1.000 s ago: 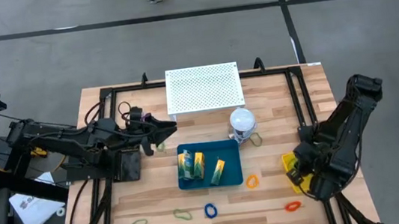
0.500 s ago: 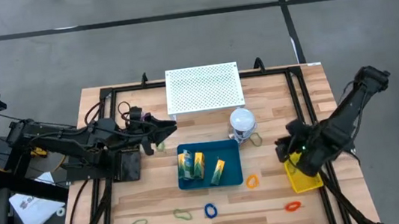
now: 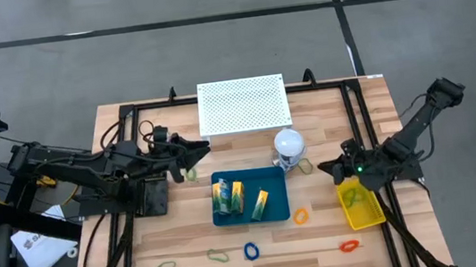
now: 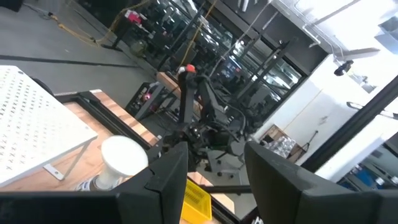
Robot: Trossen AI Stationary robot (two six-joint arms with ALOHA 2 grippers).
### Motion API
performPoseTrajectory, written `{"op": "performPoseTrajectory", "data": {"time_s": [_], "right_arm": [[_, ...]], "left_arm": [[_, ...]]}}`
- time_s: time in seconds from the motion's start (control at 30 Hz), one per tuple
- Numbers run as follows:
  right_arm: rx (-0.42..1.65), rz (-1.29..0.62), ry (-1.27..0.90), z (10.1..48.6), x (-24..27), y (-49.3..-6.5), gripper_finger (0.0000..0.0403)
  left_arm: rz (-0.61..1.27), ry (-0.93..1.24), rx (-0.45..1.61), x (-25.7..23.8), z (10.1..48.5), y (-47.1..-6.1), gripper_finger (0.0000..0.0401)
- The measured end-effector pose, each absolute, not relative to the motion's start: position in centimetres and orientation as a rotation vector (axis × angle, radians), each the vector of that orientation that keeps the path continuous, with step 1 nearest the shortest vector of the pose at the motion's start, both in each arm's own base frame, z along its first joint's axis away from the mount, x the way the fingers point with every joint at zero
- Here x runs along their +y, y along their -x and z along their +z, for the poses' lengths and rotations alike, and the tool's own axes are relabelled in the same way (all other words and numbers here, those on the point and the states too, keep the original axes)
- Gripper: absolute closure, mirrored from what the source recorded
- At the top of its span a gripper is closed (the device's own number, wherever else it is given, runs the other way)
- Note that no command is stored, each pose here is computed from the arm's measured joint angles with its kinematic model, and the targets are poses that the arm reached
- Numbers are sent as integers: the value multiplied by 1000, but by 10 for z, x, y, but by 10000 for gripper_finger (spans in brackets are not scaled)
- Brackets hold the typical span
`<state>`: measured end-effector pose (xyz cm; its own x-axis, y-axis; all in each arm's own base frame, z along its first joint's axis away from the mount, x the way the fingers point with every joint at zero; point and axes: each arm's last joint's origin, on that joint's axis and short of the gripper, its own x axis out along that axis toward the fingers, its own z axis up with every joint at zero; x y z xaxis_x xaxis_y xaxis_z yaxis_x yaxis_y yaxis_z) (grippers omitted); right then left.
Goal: Pick & Place Office Desk Supplies
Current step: Put the green rubber band into the yellow bin
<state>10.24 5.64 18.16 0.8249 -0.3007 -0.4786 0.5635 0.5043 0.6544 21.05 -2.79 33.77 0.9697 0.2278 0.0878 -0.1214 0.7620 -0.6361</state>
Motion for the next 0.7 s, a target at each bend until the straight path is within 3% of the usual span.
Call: {"op": "performPoseTrajectory", "data": {"time_s": [0.17,0.7], "right_arm": [[324,-575,-829,185,46,-111,320],[667,-694,-814,161,11,-136,320]], "left_arm": [[200,680,-169,-28,338,-210,246],[214,679,-174,-27,338,-210,246]]}}
